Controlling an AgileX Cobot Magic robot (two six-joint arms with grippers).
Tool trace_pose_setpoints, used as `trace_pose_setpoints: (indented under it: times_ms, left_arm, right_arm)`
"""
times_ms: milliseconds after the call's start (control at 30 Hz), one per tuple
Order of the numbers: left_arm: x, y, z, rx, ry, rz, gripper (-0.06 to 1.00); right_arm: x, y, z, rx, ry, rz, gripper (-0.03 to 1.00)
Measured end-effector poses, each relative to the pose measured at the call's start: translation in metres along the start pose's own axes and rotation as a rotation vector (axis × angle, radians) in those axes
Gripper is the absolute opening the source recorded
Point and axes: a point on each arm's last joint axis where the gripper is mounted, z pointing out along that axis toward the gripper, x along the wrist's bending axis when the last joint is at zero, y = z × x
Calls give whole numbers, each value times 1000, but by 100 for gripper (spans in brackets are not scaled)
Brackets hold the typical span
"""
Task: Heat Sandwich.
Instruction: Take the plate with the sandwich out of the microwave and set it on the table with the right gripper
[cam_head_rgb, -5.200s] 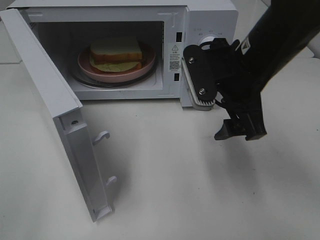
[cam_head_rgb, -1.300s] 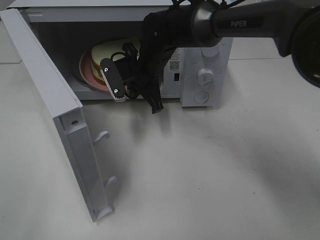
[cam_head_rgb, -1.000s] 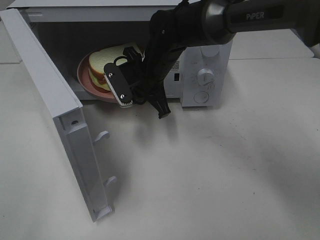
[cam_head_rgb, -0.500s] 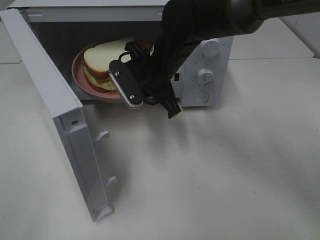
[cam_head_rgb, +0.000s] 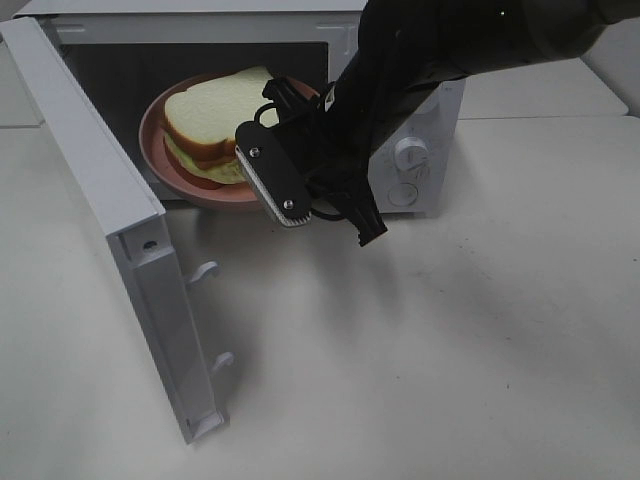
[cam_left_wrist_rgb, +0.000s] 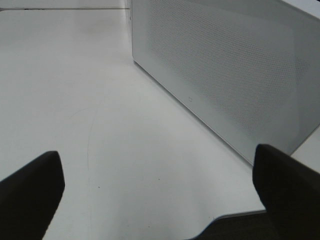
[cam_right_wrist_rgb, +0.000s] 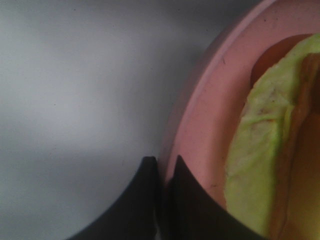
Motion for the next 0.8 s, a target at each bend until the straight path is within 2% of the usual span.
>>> trace_pose_setpoints:
  times_ms: [800]
  left_arm:
    - [0, 0, 0, 0, 0, 0, 96]
  right_arm:
    - [64, 3, -57, 1, 3, 28, 5]
